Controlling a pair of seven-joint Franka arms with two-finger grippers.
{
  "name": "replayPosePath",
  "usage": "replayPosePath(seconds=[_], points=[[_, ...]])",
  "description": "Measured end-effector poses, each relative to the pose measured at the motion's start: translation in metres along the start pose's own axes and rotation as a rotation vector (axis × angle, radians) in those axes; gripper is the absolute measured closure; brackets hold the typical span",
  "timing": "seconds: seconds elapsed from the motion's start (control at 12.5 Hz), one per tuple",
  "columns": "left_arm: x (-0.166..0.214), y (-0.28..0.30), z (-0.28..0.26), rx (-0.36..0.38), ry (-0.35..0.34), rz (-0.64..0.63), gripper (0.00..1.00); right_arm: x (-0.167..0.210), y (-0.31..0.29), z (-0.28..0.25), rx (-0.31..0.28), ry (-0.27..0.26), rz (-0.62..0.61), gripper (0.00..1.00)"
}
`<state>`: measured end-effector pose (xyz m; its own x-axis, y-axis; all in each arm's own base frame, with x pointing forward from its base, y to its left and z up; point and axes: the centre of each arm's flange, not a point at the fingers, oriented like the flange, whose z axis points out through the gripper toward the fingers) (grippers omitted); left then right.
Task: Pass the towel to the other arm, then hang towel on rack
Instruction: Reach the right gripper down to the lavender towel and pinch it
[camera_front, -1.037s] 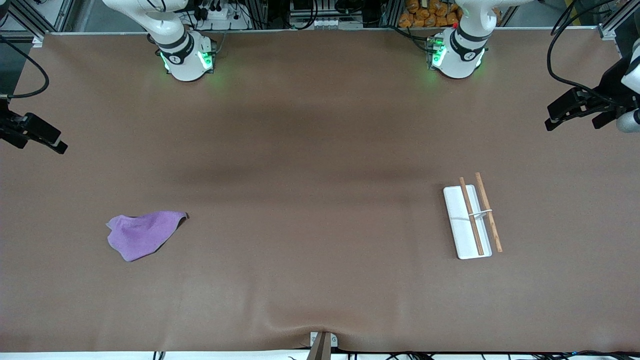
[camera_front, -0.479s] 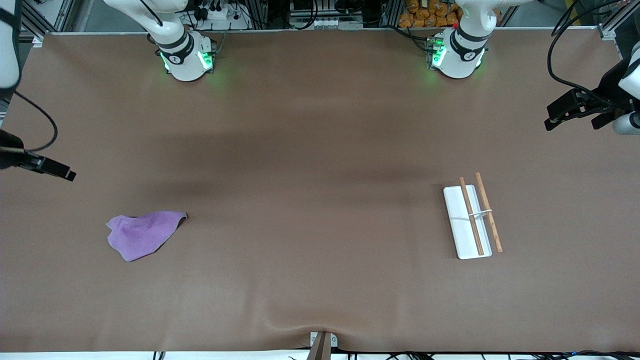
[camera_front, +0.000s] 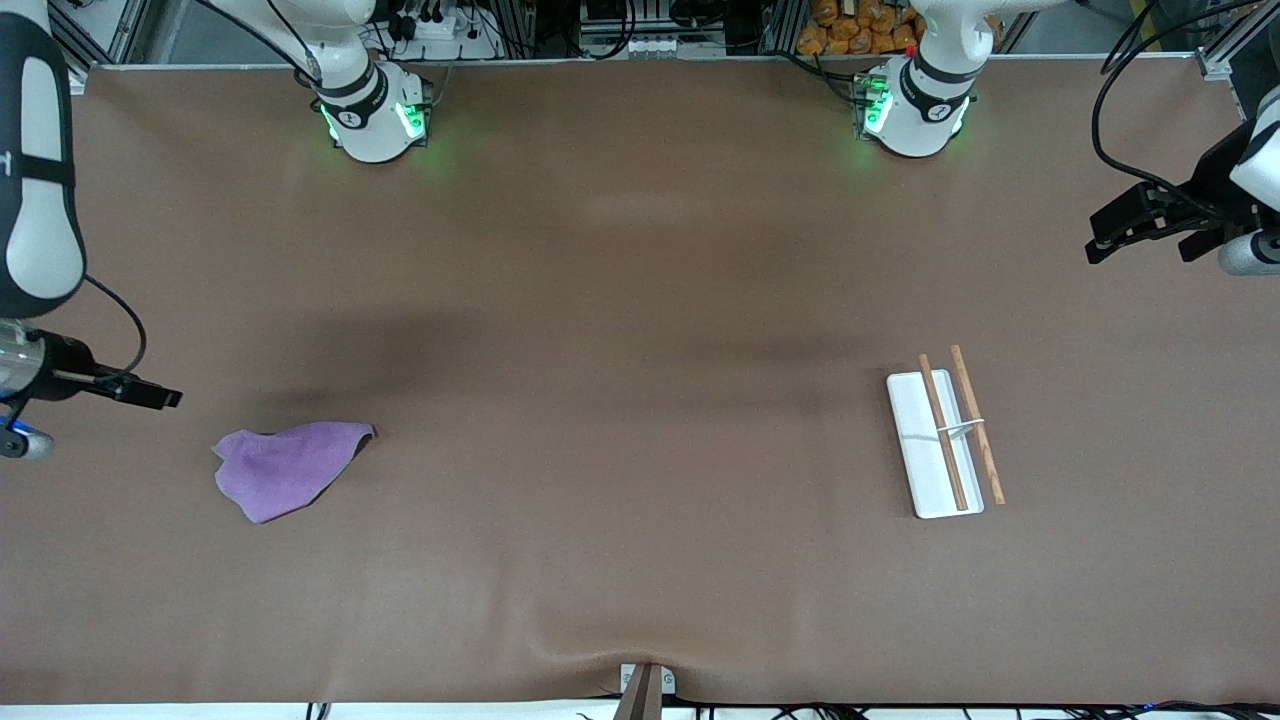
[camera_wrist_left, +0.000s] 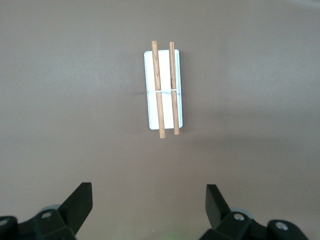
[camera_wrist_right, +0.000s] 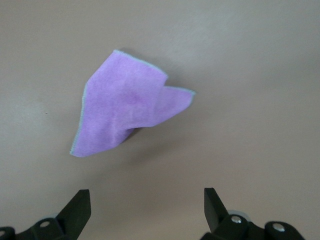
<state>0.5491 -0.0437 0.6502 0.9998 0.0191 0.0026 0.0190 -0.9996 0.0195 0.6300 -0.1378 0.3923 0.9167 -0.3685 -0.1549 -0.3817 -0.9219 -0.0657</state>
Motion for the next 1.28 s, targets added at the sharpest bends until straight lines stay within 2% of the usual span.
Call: replayPosePath(seconds=[0.16,0.48,0.56,0.72,1.12,1.28], points=[[0.000,0.000,0.000,0.000,-0.002,0.016,0.00,0.012,0.006,0.030,0.039,-0.018,0.033,0.00],[-0.001,0.000,0.000,0.001,-0.007,0.018,0.00,0.026,0.004,0.086,0.035,-0.003,0.042,0.01],[-0.001,-0.001,0.000,0.001,-0.009,0.018,0.00,0.028,0.003,0.098,0.033,-0.004,0.042,0.06],[-0.001,-0.001,0.001,0.001,-0.012,0.018,0.00,0.032,0.003,0.121,0.030,-0.014,0.045,0.08],[-0.002,-0.001,0.001,0.001,-0.014,0.018,0.00,0.038,-0.002,0.164,0.060,-0.028,0.069,0.13],[-0.002,0.000,0.001,0.001,-0.015,0.019,0.00,0.038,-0.013,0.165,0.068,-0.020,0.060,0.37]])
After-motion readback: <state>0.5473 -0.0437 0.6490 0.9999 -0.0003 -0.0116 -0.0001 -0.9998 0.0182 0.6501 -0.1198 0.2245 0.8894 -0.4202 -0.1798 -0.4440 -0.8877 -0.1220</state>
